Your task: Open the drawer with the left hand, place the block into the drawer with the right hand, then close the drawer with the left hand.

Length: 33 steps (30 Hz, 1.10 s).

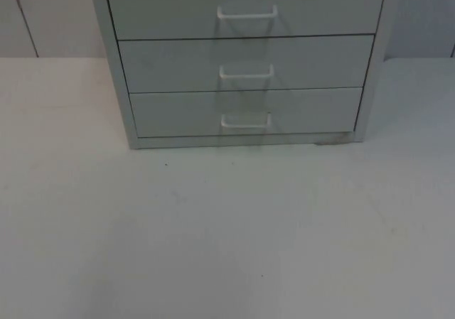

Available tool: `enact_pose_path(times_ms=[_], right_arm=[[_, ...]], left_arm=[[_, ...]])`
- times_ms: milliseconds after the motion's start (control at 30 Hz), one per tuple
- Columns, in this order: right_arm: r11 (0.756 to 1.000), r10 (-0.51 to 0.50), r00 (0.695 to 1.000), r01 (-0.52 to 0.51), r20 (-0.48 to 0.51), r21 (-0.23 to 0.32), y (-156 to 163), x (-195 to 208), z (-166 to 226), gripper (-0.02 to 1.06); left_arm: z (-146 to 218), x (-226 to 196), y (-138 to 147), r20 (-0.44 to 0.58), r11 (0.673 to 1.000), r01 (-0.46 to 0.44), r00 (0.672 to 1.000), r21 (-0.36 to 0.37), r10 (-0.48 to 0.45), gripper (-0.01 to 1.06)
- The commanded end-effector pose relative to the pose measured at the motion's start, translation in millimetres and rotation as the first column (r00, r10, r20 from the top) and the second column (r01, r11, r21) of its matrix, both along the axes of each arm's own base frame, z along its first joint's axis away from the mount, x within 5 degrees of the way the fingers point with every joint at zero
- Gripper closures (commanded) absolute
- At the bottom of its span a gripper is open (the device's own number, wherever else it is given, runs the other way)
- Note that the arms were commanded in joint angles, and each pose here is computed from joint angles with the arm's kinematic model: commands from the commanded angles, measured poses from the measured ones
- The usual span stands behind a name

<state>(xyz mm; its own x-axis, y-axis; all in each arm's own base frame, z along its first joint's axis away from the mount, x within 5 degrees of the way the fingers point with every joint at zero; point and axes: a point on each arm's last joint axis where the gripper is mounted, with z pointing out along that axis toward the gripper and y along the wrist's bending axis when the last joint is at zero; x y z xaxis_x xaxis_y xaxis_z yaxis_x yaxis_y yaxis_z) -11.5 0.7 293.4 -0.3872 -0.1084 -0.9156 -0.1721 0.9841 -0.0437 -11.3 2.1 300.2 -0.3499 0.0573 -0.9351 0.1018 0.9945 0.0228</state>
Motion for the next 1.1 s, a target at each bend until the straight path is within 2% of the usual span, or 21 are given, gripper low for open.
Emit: enact_pose_path(times_ms=[0,167,267,533,600,767,867,967,1067], right_arm=[[1.0,0.001,0.999,-0.002,-0.043,-0.012,0.6,2.9,-9.6,0.26],[1.0,-0.003,0.998,0.001,-0.063,-0.02,0.2,3.7,-13.1,0.26],[1.0,-0.003,0.998,0.001,-0.063,-0.02,0.2,3.7,-13.1,0.26],[1.0,-0.028,0.998,0.028,-0.063,-0.012,-1.6,4.0,-13.0,0.26],[0.998,-0.053,0.996,0.054,-0.066,0.011,-2.7,4.1,-13.0,0.26],[0.998,-0.059,0.996,0.06,-0.068,0.019,-2.9,4.1,-13.0,0.26],[0.998,-0.059,0.996,0.06,-0.068,0.019,-2.9,4.1,-13.0,0.21],[0.998,-0.059,0.996,0.06,-0.068,0.019,-2.9,4.1,-13.0,-0.01],[0.998,-0.059,0.996,0.06,-0.068,0.019,-2.9,4.1,-13.0,-0.01]], left_arm=[[-13.3,5.6,0.2,-0.045,1.0,-0.009,0.999,0.015,0.009,0.0],[-18.0,5.8,4.8,-0.081,0.998,-0.058,0.995,0.031,0.06,0.0],[-20.8,6.2,6.4,-0.1,0.996,-0.086,0.991,0.016,0.087,0.0],[-25.4,6.9,6.1,-0.128,0.996,-0.088,0.988,0.013,0.089,0.0],[-25.4,6.9,6.1,-0.128,0.996,-0.088,0.988,0.013,0.089,0.0],[-25.4,7.0,6.1,-0.128,0.996,-0.086,0.988,0.014,0.088,0.0],[-25.4,7.0,5.9,-0.128,0.996,-0.085,0.988,0.013,0.086,0.0],[-25.4,7.0,5.9,-0.128,0.996,-0.085,0.988,0.013,0.086,0.0],[-25.4,7.0,5.9,-0.128,0.996,-0.085,0.988,0.013,0.086,0.0]])
